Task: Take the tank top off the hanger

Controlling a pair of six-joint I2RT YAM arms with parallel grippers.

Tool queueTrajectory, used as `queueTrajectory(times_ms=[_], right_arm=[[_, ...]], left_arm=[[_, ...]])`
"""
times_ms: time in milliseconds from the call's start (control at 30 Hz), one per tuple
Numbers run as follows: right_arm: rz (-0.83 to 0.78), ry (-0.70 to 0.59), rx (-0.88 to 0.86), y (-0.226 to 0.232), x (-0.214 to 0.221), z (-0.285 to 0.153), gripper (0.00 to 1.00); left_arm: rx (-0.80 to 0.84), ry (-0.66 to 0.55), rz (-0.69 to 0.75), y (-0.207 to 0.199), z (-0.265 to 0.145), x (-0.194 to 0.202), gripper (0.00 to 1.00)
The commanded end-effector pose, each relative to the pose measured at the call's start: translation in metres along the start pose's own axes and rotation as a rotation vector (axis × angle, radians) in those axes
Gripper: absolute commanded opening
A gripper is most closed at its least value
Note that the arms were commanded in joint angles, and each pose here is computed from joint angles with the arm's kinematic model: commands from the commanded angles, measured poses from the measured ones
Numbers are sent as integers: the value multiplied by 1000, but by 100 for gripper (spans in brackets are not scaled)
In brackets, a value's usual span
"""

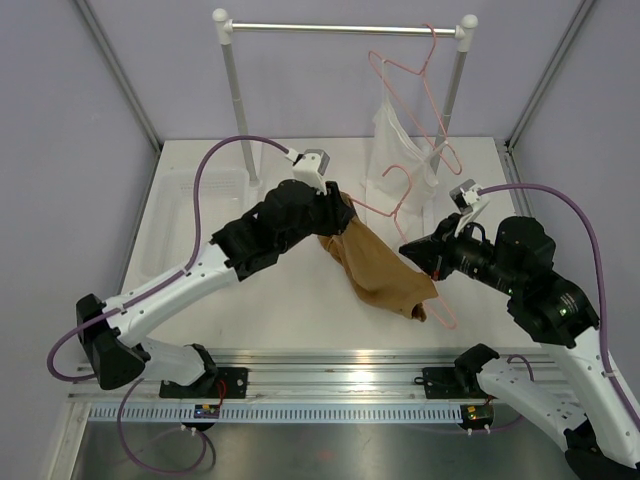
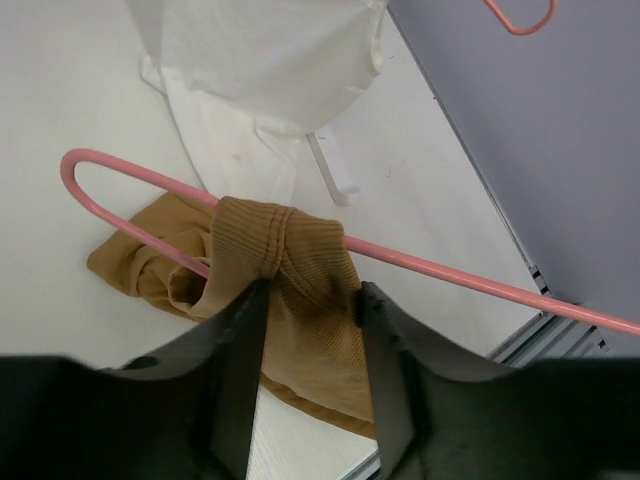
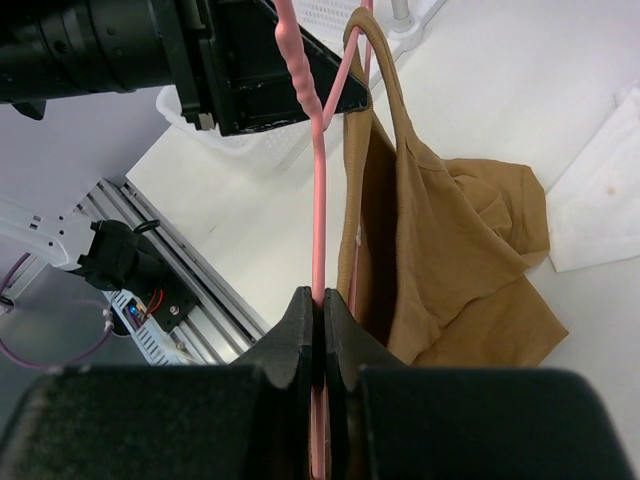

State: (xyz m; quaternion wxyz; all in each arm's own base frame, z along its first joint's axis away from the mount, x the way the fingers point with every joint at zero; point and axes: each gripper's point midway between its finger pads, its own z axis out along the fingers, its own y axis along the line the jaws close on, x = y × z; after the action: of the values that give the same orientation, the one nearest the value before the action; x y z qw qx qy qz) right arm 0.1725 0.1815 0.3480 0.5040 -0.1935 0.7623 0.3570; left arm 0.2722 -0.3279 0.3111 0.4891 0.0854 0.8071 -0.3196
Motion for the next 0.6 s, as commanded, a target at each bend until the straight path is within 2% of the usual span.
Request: queueTrajectory(times_ms=[0,100,200,233,367,567], right_arm=[[-47,-96,-54,12,-23,-2,0],[-56,-89,-26,6,-20,0,0],[-56,-73,13,-5,-12,5,0],[-59,-70,19,-7,-10,7,0],[-67,-31,6,-9,6,10,0],[-107,-34,-83,3,25,-3,0]], left_arm=[[-14,-80,-9,-4,1,-25,34],[-46,-96,-12,2,-2,-28,19],[-70,-89,-5,8,-4,-26,12],[-78,-85,-3,9,-4,-24,0],[-145,-91,4,25,-9,-24,0],[-281,-116,-76,81,-20,-31,0]])
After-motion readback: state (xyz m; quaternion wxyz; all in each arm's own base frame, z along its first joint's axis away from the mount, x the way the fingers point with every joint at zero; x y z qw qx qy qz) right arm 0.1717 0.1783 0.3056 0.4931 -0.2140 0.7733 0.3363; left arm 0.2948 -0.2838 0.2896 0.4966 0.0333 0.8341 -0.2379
